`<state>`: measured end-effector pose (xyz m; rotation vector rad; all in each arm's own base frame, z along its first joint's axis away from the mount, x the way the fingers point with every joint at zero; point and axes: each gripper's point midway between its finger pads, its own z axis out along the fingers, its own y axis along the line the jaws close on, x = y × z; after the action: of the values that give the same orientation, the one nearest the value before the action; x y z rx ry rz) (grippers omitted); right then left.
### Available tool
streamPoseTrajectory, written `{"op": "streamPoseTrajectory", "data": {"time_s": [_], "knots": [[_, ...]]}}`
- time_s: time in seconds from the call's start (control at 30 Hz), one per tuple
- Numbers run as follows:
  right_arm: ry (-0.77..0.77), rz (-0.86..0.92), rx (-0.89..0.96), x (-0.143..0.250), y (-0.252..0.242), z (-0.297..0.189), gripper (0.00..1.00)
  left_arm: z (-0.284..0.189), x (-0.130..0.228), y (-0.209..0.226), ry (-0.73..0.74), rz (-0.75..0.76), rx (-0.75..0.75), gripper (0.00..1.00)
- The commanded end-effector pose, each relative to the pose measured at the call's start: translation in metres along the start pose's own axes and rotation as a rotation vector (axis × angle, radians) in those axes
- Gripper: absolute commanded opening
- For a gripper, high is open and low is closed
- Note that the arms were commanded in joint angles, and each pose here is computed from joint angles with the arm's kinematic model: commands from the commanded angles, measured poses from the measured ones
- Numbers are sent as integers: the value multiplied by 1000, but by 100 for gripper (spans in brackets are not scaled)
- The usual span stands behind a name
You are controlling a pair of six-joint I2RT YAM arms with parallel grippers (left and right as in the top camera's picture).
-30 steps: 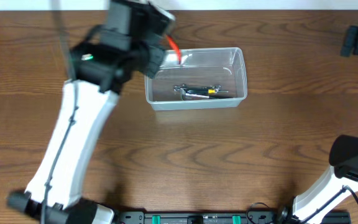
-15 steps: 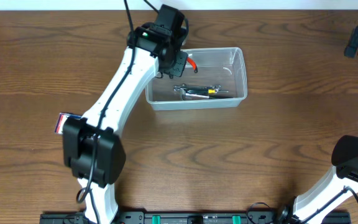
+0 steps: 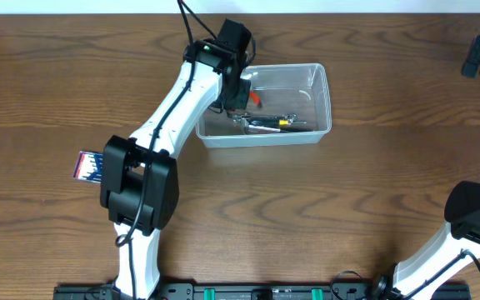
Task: Pack container
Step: 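Carry the pliers right into the container and open the left gripper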
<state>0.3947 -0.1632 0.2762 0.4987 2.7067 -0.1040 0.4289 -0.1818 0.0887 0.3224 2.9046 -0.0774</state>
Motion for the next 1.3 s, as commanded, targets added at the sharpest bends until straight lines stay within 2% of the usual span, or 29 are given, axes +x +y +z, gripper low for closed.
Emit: {"op": "streamPoseTrajectory", "data": {"time_s": [0.0,0.27,0.67,0.7,0.73,0.77,0.8,0.93,1.07,1.17,1.27], "knots": [[0,1,-9,1,0,-1,99,15,13,28,61,-46,-78,6],[0,1,-10,0,1,-1,99,23,17,61,87,-104,-94,5],[4,1,-10,1,1,-1,99,24,13,61,72,-61,-90,6],[4,1,-10,1,1,-1,99,24,13,61,72,-61,-90,12],[4,1,-10,1,1,-1,99,24,13,61,73,-62,-90,51],[4,1,-10,1,1,-1,99,24,13,61,73,-62,-90,70],[4,1,-10,1,1,-1,99,24,13,61,72,-61,-90,75],[4,1,-10,1,1,-1,99,24,12,61,72,-38,-89,84],[3,-3,-9,1,1,-1,99,10,4,61,34,-2,-87,86],[2,-10,-9,1,1,-1,99,-25,-14,67,-64,-7,-128,86],[-4,-10,-9,0,0,-1,99,-79,-26,77,-187,-15,-185,88]]}}
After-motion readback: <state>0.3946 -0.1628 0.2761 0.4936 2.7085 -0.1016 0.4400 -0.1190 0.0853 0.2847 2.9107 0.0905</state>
